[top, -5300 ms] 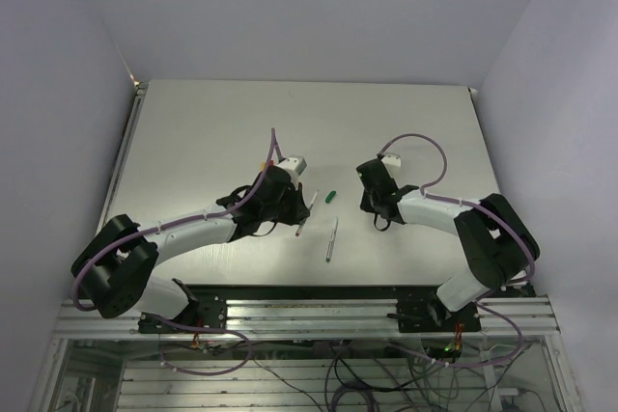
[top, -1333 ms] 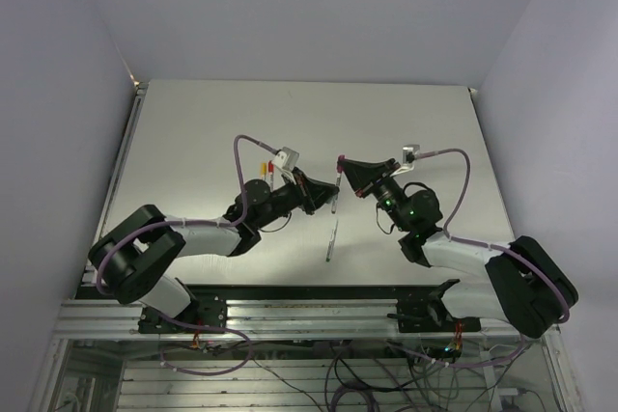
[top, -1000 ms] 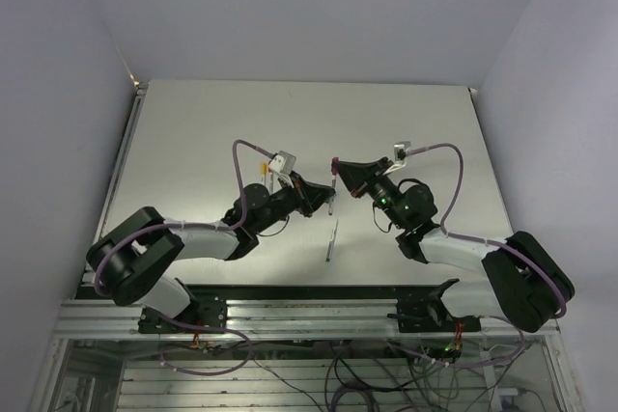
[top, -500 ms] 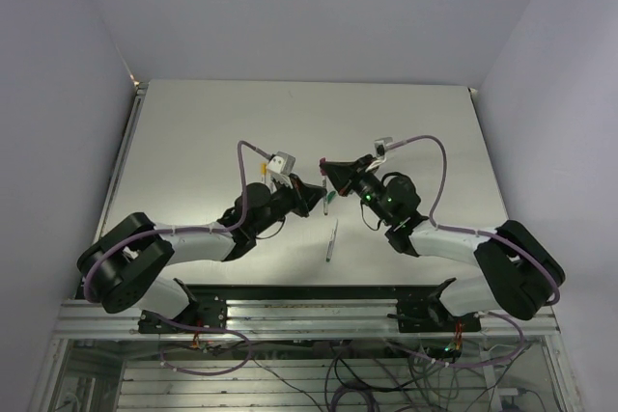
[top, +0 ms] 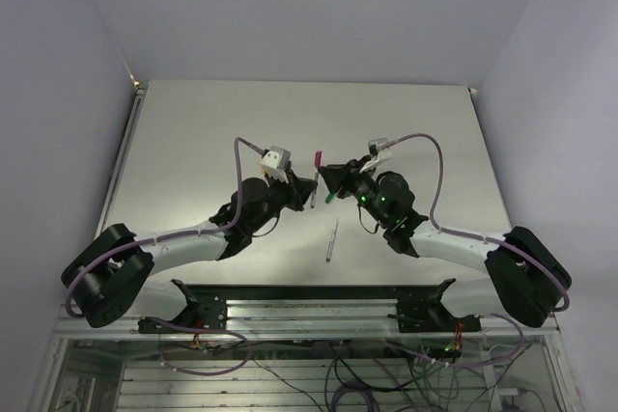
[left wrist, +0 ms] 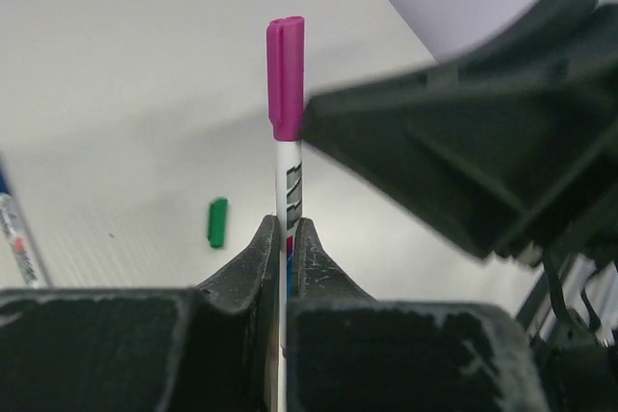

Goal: Insert the pens into the pen caps

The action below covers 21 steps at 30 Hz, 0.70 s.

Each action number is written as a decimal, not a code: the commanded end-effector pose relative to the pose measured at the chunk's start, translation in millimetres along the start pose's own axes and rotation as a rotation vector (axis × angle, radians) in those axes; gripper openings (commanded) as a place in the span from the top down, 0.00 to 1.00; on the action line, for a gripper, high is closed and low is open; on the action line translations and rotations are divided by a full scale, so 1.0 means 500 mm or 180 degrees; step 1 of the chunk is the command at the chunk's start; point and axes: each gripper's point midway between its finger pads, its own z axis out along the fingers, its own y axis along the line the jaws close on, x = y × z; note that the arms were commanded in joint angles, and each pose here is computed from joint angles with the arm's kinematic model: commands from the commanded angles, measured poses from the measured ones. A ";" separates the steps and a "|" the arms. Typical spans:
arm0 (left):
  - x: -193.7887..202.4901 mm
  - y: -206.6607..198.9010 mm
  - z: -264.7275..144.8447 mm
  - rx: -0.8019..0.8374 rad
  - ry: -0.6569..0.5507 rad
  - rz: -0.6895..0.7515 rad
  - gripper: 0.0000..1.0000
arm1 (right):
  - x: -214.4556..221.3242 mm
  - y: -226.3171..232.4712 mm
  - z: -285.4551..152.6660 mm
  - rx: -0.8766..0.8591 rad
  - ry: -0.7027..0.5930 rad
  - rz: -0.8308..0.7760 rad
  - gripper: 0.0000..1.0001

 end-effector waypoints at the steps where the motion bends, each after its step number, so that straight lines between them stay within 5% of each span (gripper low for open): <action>1: -0.101 0.014 0.011 -0.0272 -0.0419 0.0042 0.93 | 0.009 -0.048 -0.033 0.0421 0.0127 -0.0252 0.58; 4: -0.073 0.043 0.009 -0.0469 -0.0293 0.0031 0.93 | -0.044 -0.053 -0.049 0.0575 -0.0136 -0.0266 0.41; 12: -0.013 0.116 0.053 -0.1048 0.0154 0.0288 0.93 | -0.104 -0.110 -0.112 0.1185 -0.0471 -0.0201 0.24; 21: 0.061 0.199 0.123 -0.1524 0.0547 0.0514 0.93 | -0.074 -0.221 -0.173 0.2200 -0.0328 -0.0144 0.17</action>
